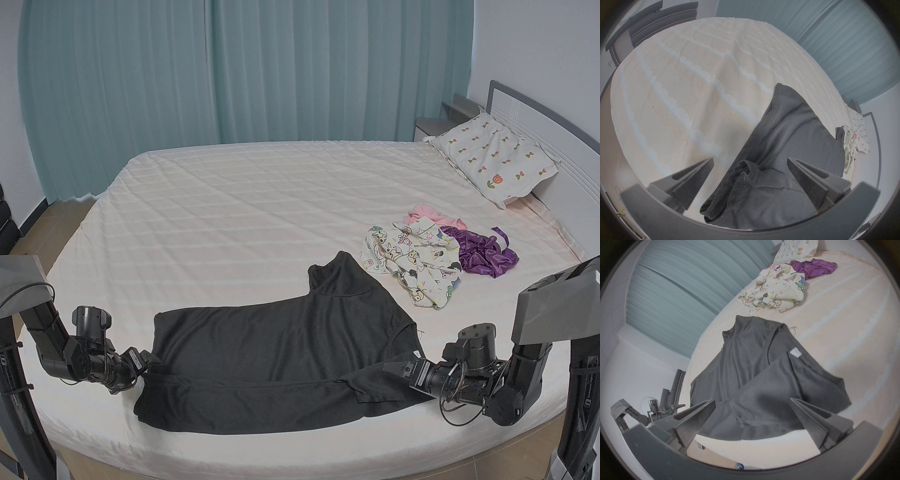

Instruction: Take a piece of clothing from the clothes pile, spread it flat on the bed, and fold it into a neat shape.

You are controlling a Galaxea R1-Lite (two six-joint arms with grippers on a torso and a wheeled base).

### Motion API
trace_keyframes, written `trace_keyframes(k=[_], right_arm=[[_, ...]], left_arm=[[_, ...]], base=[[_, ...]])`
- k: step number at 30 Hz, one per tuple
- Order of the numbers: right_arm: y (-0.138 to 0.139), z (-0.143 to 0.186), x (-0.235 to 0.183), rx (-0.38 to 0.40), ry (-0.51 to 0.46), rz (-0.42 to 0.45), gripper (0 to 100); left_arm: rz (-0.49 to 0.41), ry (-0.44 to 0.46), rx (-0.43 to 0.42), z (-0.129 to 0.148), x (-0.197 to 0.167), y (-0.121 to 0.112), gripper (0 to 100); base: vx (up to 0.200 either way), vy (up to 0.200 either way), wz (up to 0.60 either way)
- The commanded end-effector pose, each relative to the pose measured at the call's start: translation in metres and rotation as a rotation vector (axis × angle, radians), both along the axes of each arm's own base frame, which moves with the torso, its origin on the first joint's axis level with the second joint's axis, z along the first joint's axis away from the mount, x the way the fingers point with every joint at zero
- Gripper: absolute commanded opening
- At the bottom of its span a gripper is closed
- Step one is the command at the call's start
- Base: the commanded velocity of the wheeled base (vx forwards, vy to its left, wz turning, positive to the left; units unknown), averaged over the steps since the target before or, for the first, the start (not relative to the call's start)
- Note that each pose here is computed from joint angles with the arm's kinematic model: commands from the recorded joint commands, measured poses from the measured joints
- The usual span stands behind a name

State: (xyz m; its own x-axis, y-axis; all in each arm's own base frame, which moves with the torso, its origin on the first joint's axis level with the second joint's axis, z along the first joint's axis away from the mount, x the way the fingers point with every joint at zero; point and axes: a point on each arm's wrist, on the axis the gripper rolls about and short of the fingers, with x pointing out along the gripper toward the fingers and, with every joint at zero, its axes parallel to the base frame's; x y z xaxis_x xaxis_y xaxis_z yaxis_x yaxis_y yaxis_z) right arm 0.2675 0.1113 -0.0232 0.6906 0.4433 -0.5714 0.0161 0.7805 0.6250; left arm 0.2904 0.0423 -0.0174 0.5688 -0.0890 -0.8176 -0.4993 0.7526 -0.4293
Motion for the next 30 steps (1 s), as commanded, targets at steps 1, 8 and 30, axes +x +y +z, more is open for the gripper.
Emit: trace_keyframes(k=[1,8,30], right_arm=[[0.017,-0.007,-0.015,-0.038,0.054,0.036,100],[0.019,-0.014,-0.014,-0.101,0.114,0.007,100],[0.019,-0.018,-0.014,-0.177,0.161,-0.041,100]], left_arm=[[0.002,0.0,-0.002,0.0,0.0,0.0,100],[0.002,0.001,-0.002,0.0,0.0,0.0,100],[0.001,0.001,-0.001,0.0,0.0,0.0,100]], base=[[0.0,0.0,0.0],[0.0,0.0,0.0],[0.0,0.0,0.0]])
